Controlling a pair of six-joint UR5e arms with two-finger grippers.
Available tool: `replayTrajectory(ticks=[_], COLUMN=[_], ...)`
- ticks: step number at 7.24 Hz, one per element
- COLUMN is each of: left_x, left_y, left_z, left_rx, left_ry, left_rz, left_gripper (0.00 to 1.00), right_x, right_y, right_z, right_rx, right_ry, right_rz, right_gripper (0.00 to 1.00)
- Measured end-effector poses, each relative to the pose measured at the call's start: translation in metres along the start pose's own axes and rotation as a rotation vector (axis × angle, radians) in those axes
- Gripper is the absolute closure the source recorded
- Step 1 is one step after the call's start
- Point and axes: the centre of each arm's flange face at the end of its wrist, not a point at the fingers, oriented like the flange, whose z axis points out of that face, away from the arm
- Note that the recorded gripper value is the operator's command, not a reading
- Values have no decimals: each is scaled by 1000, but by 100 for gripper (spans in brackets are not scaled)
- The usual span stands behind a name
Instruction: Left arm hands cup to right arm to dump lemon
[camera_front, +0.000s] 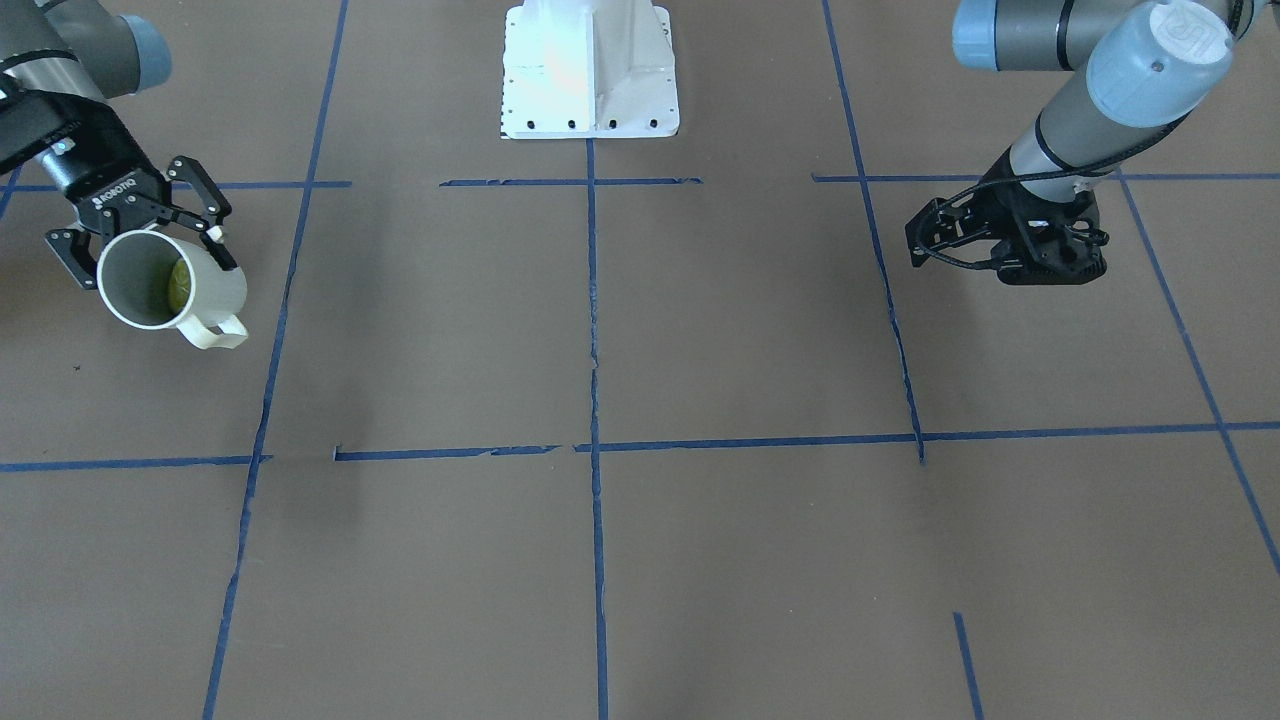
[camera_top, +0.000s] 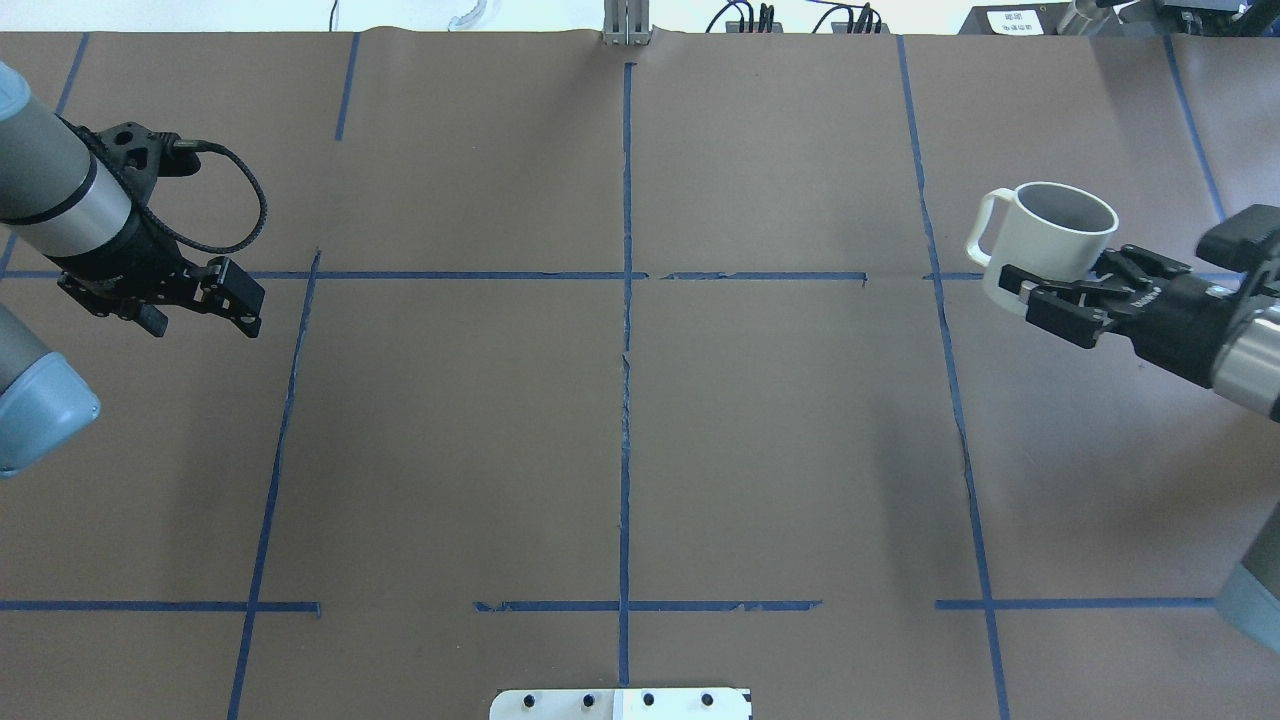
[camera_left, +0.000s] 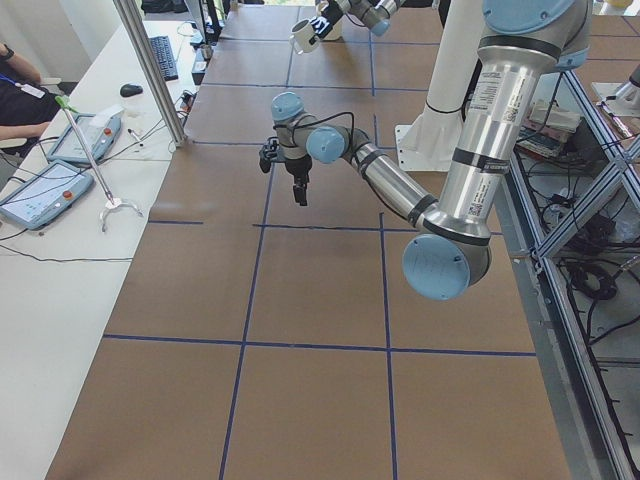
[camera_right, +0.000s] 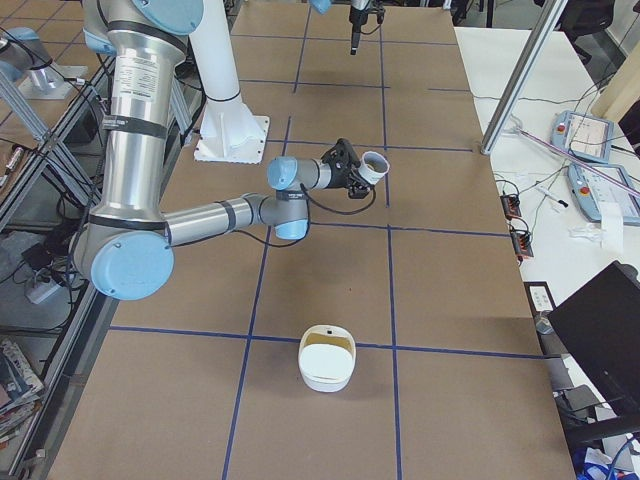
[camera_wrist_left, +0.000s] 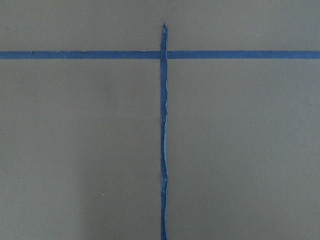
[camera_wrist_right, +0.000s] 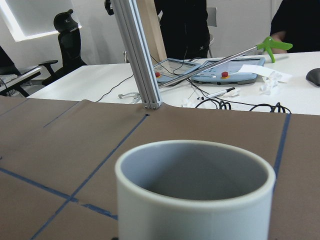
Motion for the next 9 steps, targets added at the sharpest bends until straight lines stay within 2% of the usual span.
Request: replayTrajectory(ticks=[2,4,5,8,9], left_x=[-1,-2,-2,1,3], left_y=[0,-1,-1,-1,0], left_z=[1,3,4,3,2], left_rx=[-2,-5,-6,-6,-4], left_ry=[-2,-4,-4,-1,1], left_rz=[-2,-4,-5,-7,-6], left_gripper=[0,0,0,0,0], right_x=[61,143,169,221,230], right_y=[25,71,84,110,112], right_z=[-44,-94,-118,-196,-210], right_rx=[70,154,180,247,270], right_ry=[-17,-84,-100,-110,-118], right_rz=[122,283,372,607,707], right_gripper=[99,99,99,99,98])
